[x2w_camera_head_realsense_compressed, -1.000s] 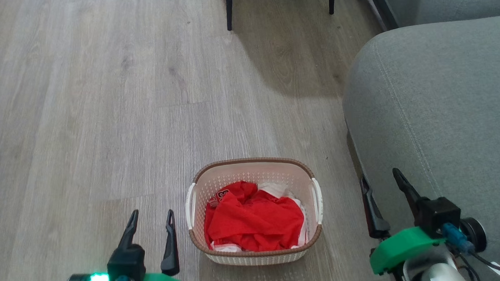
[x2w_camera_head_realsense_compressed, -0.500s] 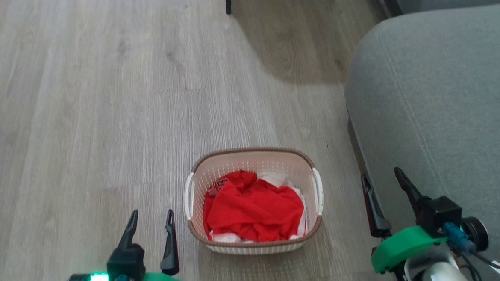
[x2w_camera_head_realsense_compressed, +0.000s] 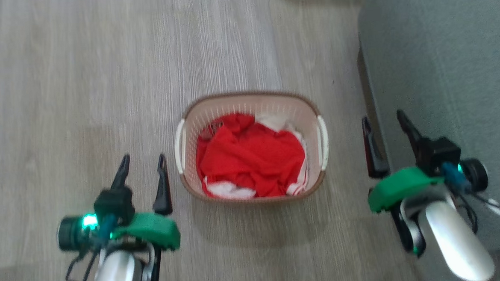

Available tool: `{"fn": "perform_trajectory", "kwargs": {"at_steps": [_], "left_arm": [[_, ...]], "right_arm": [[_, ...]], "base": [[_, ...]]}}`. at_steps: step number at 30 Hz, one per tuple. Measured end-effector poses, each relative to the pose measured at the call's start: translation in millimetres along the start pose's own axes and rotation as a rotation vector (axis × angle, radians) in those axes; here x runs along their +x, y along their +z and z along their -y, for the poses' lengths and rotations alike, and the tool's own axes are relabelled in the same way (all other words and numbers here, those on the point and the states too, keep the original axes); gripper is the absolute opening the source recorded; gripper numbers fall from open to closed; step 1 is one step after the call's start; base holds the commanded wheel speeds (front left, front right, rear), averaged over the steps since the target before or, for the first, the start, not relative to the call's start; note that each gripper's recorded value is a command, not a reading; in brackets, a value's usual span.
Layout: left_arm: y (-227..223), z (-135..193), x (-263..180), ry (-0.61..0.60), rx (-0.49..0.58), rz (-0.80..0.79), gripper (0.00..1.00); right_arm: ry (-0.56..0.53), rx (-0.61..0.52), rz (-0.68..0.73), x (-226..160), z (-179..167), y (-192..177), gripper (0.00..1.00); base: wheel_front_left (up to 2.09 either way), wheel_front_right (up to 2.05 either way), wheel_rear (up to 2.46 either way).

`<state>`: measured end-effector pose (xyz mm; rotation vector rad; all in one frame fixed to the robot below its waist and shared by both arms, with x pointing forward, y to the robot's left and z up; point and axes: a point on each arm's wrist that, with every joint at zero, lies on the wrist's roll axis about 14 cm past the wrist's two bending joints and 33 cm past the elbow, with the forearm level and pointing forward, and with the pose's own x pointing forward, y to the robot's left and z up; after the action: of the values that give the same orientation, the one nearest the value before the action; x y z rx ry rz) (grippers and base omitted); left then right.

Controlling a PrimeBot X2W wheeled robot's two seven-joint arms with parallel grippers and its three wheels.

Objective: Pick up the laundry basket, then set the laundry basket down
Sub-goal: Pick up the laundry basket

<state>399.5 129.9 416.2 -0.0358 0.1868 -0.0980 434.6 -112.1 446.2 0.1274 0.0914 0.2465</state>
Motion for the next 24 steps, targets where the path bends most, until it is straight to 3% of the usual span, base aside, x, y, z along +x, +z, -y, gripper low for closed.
{"fn": "perform_trajectory", "kwargs": {"at_steps": [12,24], "left_arm": [[-63.5,2.7,89.9,-0.033,-0.014,-0.153,1.00],[-175.6,5.5,121.4,-0.075,-0.019,-0.419,1.00]], "right_arm": [[0.005,0.022,-0.183,76.4,20.8,-84.1,1.00],[-0.004,0.077,-0.412,100.8,34.3,-200.5,1.00]], "base": [[0.00,0.00,0.00],[0.00,0.00,0.00]]}}
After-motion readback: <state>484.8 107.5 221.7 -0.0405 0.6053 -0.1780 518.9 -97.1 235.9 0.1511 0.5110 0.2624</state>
